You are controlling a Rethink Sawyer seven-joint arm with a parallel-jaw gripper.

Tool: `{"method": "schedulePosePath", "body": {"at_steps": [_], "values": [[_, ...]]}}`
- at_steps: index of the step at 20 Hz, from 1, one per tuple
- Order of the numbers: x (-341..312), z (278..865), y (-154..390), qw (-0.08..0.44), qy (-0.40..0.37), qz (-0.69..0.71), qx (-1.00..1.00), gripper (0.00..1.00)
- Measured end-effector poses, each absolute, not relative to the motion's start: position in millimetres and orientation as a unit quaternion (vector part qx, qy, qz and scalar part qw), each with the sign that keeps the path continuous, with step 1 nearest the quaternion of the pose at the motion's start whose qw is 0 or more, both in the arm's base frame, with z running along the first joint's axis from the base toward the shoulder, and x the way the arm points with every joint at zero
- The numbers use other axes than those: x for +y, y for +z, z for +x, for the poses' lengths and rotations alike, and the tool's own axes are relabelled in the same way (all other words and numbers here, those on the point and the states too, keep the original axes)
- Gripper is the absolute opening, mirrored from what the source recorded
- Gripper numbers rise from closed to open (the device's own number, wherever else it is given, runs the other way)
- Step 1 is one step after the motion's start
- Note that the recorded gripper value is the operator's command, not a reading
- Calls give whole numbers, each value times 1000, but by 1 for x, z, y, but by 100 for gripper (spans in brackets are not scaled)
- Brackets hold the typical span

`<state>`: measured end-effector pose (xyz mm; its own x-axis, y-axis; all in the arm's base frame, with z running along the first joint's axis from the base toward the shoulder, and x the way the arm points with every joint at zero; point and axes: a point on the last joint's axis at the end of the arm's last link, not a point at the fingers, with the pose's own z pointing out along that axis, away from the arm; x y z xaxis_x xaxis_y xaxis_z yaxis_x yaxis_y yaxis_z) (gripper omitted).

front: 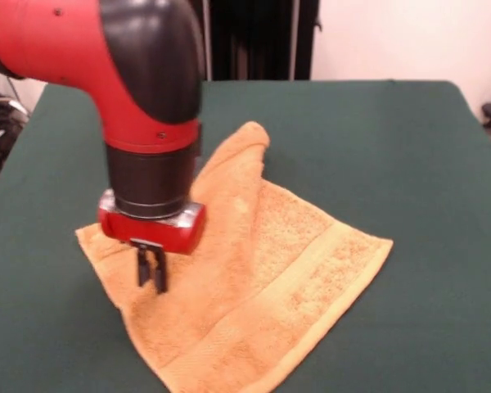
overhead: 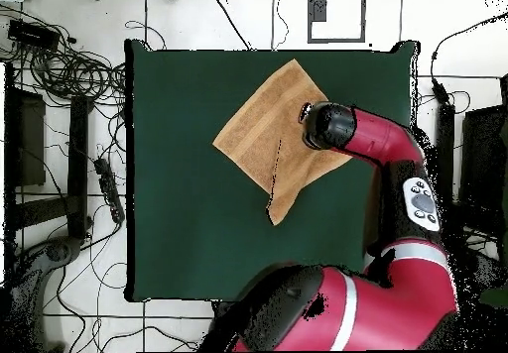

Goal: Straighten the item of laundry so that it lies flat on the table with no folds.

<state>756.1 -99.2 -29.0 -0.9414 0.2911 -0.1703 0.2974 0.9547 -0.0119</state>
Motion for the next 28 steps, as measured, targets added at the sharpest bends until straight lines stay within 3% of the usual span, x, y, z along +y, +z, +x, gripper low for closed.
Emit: {"method": "schedulePosePath", "body": {"at_steps": [10,11,28], "values": [[-157,752,-25,90,-36,166,981,0],[-158,751,-26,90,-37,164,982,100],[-143,756,-26,95,-28,151,984,100]]}}
